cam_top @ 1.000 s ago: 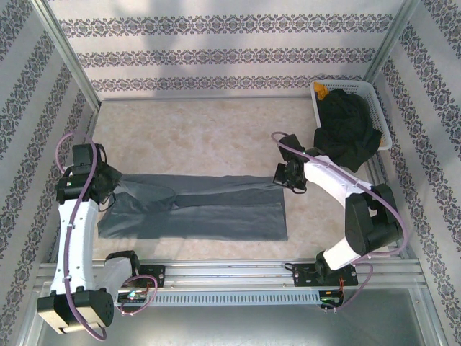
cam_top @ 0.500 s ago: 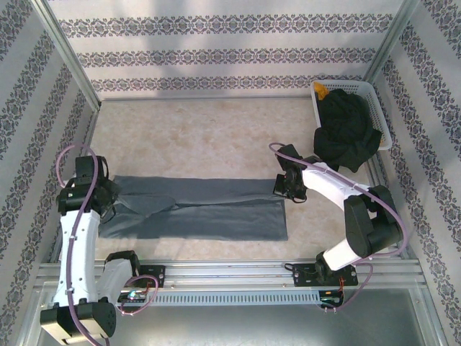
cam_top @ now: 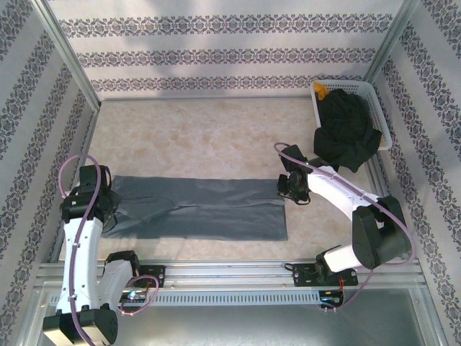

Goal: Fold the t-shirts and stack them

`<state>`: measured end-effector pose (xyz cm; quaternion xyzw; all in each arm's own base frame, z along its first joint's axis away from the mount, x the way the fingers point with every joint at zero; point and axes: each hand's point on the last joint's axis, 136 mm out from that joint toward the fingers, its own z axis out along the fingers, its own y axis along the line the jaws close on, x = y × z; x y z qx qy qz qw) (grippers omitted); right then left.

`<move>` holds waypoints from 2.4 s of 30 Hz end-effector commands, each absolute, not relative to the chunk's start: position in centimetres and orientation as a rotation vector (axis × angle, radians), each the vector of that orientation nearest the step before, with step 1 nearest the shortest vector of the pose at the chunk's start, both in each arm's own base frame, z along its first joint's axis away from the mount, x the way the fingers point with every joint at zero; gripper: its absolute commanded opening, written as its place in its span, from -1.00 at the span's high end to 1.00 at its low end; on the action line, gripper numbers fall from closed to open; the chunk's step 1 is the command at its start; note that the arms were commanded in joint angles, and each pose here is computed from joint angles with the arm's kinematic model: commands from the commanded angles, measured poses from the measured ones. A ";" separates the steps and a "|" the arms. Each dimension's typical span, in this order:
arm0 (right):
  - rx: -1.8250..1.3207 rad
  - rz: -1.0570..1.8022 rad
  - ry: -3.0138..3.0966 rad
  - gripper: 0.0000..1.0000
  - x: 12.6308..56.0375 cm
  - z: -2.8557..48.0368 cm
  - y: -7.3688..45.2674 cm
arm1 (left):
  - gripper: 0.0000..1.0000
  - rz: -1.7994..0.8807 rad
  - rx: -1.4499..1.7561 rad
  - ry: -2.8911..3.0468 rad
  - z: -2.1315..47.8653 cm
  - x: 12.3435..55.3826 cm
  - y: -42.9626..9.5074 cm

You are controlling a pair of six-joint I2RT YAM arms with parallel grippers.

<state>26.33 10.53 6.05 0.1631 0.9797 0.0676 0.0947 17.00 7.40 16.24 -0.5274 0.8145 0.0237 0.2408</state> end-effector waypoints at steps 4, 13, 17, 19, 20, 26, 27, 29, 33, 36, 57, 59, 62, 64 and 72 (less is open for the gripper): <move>0.576 0.295 2.924 0.50 27.0 5.6 11.9 | 1.00 0.132 -1.501 2.217 15.6 15.6 8.0; 0.521 0.266 3.094 0.89 24.5 2.5 12.3 | 1.00 0.151 -1.523 2.221 14.8 14.7 7.9; 0.513 0.229 3.137 0.95 23.1 1.6 11.2 | 1.00 0.153 -1.554 2.237 13.8 14.1 7.7; 0.512 0.206 3.142 0.95 23.0 1.4 10.7 | 1.00 0.154 -1.573 2.245 13.3 13.8 7.5; 0.508 0.197 3.142 0.94 23.1 1.4 10.6 | 1.00 0.152 -1.584 2.249 12.9 13.7 7.4; 0.479 0.147 3.126 0.95 24.3 2.0 10.3 | 1.00 0.121 -1.709 2.248 10.6 12.2 6.4; 0.472 0.131 3.124 0.94 24.4 2.1 10.2 | 1.00 0.121 -1.729 2.244 10.3 12.0 6.4; 0.464 0.121 3.118 0.92 24.5 2.3 10.1 | 1.00 0.122 -1.750 2.239 9.8 11.7 6.2; 0.456 0.122 3.101 0.89 24.4 2.6 10.1 | 1.00 0.131 -1.757 2.246 9.1 11.6 6.3; 0.429 0.148 3.055 0.87 24.7 3.6 10.5 | 1.00 0.127 -1.742 2.237 9.0 12.5 6.5; 0.420 0.231 3.112 0.79 25.2 2.1 13.3 | 0.49 0.016 -1.740 2.320 5.2 16.7 5.8; 0.448 0.191 3.134 0.79 25.4 1.9 12.8 | 0.40 0.012 -1.746 2.338 4.6 16.8 5.6; 0.516 0.155 3.174 0.74 25.4 1.1 12.0 | 0.27 -0.039 -1.766 2.365 3.3 17.1 4.9; 0.543 0.129 3.188 0.70 25.7 0.9 11.7 | 0.24 -0.068 -1.789 2.391 2.4 17.3 4.3; 0.610 0.122 3.219 0.44 29.0 1.0 11.5 | 0.19 -0.178 -1.823 2.434 0.4 19.5 2.4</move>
